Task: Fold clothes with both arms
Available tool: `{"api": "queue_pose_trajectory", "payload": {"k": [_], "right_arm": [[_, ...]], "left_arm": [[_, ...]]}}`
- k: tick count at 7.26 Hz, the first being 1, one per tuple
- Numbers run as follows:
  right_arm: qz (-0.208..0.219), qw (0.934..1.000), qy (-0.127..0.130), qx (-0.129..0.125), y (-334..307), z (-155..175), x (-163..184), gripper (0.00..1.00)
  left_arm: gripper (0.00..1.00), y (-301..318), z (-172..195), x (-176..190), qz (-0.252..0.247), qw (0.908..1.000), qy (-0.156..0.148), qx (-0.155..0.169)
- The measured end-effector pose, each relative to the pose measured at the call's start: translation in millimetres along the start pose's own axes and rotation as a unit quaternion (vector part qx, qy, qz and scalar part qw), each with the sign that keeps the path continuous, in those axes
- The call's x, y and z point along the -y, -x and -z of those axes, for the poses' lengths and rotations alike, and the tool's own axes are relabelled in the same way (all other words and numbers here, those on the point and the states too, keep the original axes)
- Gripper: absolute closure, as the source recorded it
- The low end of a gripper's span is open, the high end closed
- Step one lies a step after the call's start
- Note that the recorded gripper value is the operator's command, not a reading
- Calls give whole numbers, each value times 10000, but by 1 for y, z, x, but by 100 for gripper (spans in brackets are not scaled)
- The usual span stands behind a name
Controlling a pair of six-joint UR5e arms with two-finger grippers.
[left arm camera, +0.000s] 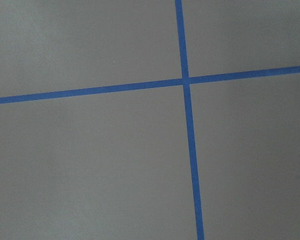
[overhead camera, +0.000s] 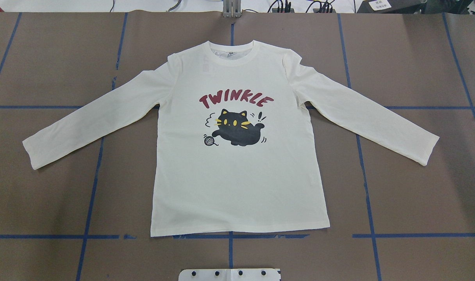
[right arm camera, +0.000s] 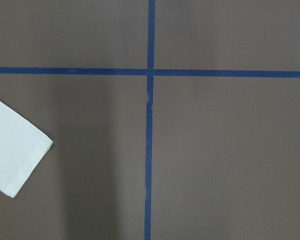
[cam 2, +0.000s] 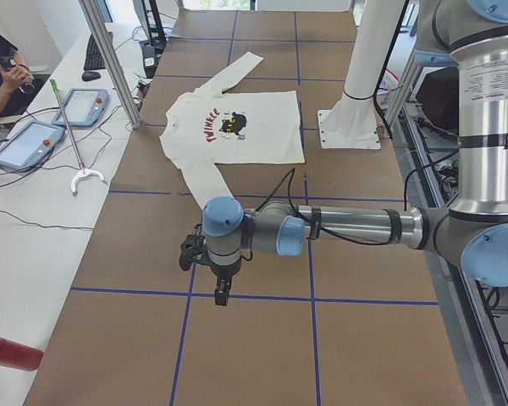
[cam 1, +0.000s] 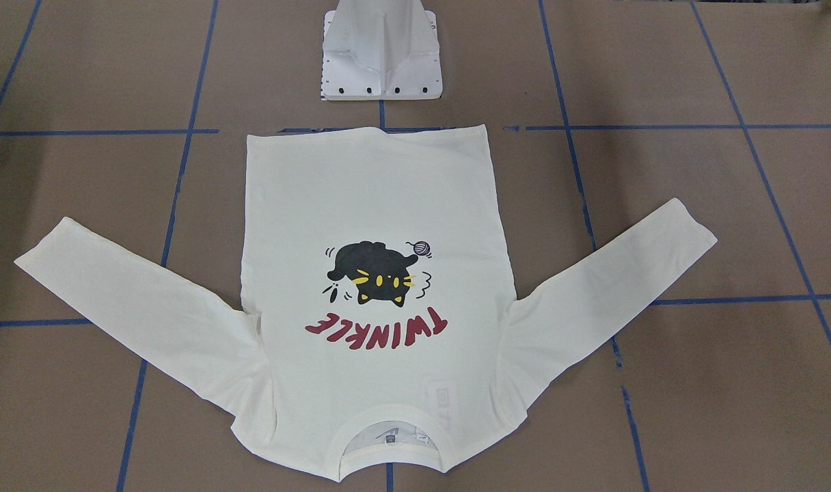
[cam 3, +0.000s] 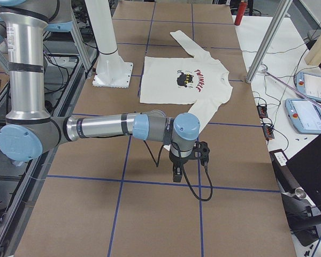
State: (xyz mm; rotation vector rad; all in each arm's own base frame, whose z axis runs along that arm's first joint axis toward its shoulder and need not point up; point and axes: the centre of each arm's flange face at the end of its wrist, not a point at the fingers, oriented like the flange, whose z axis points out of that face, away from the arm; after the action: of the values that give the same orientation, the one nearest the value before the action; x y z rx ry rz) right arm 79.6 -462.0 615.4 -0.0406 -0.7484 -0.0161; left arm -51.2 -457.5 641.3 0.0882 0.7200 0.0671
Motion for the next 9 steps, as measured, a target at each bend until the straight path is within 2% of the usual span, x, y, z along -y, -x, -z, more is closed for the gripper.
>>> {"api": "queue_pose_trajectory", "payload": {"k": [3,5,6,7,8,9], "right_arm": [[35,10000,-62,-5,2,2,3,0],[356,9988,-349,7,20,14,18,0],[492,9976,-489,85,38,26,30,0],[500,9971,-507,268,52,21,32,0],[561,9959,-557,441,66,5,24,0],[585,9943,-712,531,77,-17,8,0]], "left_arm": [[0,-6,6,12,-52,10000,-78,-24],[0,-26,27,59,-288,9990,-344,-25],[0,-39,30,75,-471,9979,-452,-48],[0,-51,28,82,-662,9963,-530,-106],[0,-60,29,86,-789,9948,-607,-200],[0,-66,30,88,-864,9935,-651,-344]]}}
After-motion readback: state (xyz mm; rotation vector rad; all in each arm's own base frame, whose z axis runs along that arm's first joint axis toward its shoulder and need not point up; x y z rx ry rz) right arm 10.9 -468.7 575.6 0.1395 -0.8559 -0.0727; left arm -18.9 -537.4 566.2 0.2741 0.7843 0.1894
